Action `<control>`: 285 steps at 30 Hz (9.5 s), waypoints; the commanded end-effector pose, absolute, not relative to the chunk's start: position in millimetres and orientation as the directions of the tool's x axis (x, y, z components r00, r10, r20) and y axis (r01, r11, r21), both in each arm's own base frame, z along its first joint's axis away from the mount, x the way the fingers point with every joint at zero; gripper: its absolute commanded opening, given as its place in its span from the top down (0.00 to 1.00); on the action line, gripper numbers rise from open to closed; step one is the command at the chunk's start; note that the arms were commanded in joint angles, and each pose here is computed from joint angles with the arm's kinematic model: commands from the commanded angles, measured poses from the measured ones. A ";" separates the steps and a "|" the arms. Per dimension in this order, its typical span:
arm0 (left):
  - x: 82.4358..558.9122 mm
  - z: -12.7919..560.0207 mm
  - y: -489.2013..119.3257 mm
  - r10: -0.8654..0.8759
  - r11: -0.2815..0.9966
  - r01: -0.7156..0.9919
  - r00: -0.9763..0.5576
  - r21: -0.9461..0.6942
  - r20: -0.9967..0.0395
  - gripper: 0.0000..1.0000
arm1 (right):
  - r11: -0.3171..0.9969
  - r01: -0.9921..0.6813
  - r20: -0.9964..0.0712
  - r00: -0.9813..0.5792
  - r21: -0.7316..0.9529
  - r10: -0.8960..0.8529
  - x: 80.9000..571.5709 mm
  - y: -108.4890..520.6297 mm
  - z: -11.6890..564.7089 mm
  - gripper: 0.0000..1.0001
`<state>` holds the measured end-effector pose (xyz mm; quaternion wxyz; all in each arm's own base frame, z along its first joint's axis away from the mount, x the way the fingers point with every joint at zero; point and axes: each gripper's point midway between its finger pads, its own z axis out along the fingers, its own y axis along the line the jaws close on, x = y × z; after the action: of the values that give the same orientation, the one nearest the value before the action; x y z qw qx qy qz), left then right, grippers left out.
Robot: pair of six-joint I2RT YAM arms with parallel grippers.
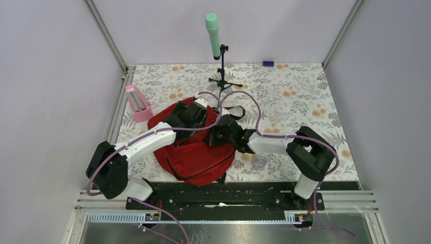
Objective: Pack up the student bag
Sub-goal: Unzip the student bag at the center of the board, then pick up the stationery from the center of the board, then place the stationery in the student bag, then pick up the stationery from the center of the board.
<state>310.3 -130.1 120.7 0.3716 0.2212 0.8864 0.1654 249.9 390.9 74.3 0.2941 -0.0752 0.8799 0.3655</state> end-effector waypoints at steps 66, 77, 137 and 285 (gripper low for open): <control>304.8 218.0 -148.7 0.259 0.933 0.348 -0.476 0.090 -0.841 1.00 | 0.991 -0.101 -0.684 -0.730 0.083 -0.017 202.8 120.3 112.3 0.00; 304.0 220.7 -143.8 0.250 0.940 0.327 -0.467 0.097 -0.848 1.00 | 0.984 -0.120 -0.592 -0.805 0.132 -0.018 183.4 129.4 80.4 0.03; 300.4 218.9 -154.0 0.248 0.922 0.382 -0.475 0.056 -0.844 1.00 | 0.828 -0.430 -0.903 -0.385 0.360 0.193 230.5 249.8 252.9 0.53; 317.0 301.0 -135.2 0.107 0.954 0.299 -0.363 -0.006 -0.926 1.00 | 0.880 -0.100 -0.633 -0.733 0.464 0.250 271.5 171.3 88.4 0.13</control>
<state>305.2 -129.8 230.7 0.4602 0.1477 0.8738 -0.0545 278.1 172.0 106.7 0.4192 0.0198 0.8840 0.2061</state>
